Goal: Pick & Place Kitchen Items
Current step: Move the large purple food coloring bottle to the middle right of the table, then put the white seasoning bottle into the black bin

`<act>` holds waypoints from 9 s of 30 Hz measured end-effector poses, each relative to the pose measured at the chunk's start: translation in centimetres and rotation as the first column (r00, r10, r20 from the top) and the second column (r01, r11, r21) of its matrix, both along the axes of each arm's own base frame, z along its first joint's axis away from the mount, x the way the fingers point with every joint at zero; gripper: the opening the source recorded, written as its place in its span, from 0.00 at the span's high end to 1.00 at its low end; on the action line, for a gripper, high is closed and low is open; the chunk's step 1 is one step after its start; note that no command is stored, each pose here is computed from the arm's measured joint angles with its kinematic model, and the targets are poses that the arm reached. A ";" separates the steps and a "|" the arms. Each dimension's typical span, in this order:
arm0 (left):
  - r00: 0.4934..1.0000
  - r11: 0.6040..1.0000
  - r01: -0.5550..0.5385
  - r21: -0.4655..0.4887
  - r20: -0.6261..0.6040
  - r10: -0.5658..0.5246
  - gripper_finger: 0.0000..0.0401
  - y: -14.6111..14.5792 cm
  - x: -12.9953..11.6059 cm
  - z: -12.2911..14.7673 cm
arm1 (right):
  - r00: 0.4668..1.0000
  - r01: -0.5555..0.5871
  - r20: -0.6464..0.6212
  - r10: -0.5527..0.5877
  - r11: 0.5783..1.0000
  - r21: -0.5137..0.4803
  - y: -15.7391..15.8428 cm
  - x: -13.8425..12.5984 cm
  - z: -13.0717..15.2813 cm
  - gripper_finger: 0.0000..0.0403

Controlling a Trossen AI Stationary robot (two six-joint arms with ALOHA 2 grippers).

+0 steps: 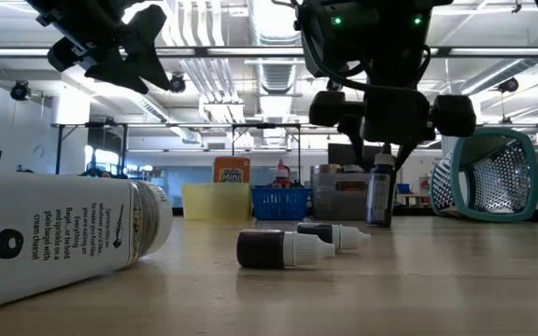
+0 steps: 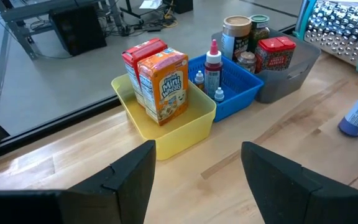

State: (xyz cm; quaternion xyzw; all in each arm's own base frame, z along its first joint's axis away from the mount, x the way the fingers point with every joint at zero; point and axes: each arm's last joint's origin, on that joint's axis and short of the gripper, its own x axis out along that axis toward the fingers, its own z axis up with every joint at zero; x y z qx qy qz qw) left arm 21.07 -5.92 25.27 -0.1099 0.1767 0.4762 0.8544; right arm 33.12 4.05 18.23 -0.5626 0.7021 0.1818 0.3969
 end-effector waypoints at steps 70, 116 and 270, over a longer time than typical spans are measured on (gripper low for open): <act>0.959 0.682 0.092 -0.725 -0.121 -0.257 0.39 -14.5 9.6 2.7 | 0.460 0.436 0.729 -0.507 0.844 0.311 1.1 -14.4 10.3 0.80; 0.920 0.567 -0.154 -0.810 -0.327 -0.218 0.34 -17.9 12.7 -6.4 | 0.368 0.437 0.743 -0.558 0.810 0.392 1.3 -13.9 7.4 0.70; 0.535 0.547 0.837 0.001 -0.215 -0.817 0.45 4.2 19.5 8.0 | 0.209 0.002 0.472 -0.857 0.483 0.876 -0.2 -7.3 17.1 0.51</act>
